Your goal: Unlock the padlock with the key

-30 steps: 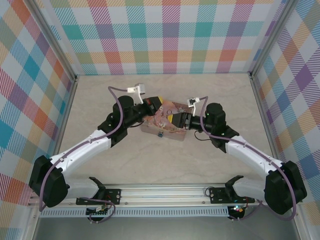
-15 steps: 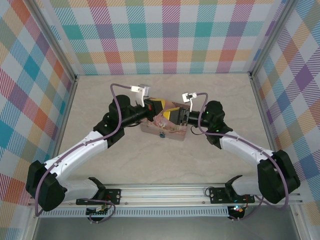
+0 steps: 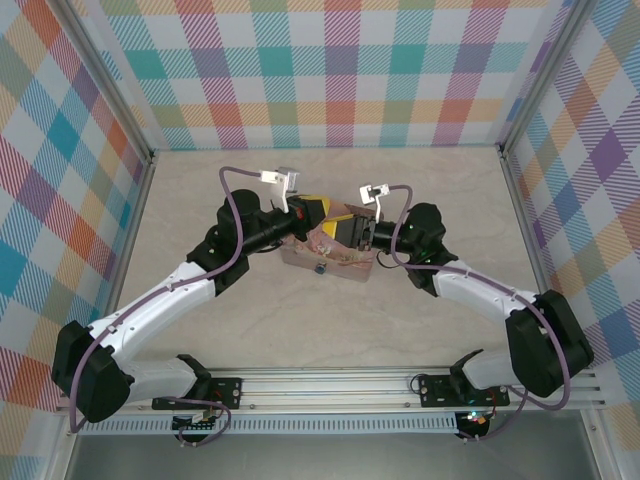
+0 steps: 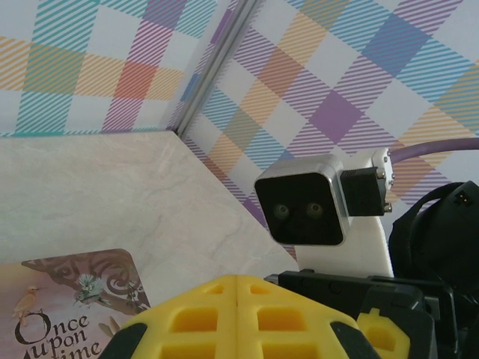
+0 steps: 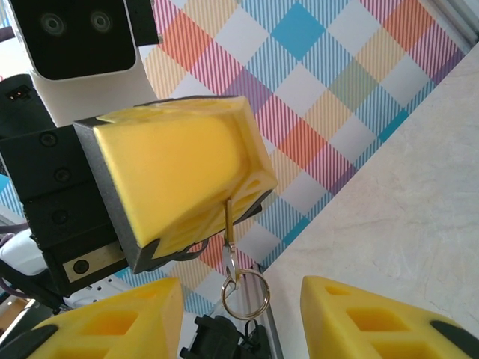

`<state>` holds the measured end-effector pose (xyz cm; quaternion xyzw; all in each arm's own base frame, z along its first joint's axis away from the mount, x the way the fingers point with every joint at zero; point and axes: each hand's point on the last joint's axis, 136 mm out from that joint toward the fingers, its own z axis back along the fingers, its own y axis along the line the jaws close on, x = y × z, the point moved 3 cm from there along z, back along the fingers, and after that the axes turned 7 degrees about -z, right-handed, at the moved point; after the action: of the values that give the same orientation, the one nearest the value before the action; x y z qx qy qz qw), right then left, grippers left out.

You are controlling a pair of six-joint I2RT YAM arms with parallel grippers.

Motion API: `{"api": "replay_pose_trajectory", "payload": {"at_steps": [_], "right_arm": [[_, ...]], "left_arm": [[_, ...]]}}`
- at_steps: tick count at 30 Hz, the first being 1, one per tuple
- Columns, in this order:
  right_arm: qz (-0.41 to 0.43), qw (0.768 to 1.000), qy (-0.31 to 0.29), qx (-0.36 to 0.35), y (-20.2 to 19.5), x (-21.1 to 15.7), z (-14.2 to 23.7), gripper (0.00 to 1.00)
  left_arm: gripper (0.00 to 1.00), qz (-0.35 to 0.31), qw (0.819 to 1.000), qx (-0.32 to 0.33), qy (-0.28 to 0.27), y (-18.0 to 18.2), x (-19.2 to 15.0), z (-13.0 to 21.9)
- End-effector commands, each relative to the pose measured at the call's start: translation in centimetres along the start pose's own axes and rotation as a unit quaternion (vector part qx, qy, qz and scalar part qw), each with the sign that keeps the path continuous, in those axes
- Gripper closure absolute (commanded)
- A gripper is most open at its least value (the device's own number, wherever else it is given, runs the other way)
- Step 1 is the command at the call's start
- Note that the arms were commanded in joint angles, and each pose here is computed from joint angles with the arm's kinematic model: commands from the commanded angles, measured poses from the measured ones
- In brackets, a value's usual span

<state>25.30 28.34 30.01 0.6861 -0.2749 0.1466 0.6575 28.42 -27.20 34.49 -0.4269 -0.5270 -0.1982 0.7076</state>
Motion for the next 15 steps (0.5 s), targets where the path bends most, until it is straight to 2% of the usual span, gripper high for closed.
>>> {"api": "replay_pose_trajectory", "payload": {"at_steps": [1,15], "right_arm": [[0.027,0.999,-0.006,0.03,1.76,1.0,-0.63,0.58],[0.018,0.999,-0.025,0.02,1.13,1.52,-0.9,0.66]], "left_arm": [[1.0,-0.006,0.999,-0.011,-0.037,-0.93,2.25,0.11],[1.0,0.006,0.999,-0.012,-0.04,-0.81,2.16,-0.11]]}}
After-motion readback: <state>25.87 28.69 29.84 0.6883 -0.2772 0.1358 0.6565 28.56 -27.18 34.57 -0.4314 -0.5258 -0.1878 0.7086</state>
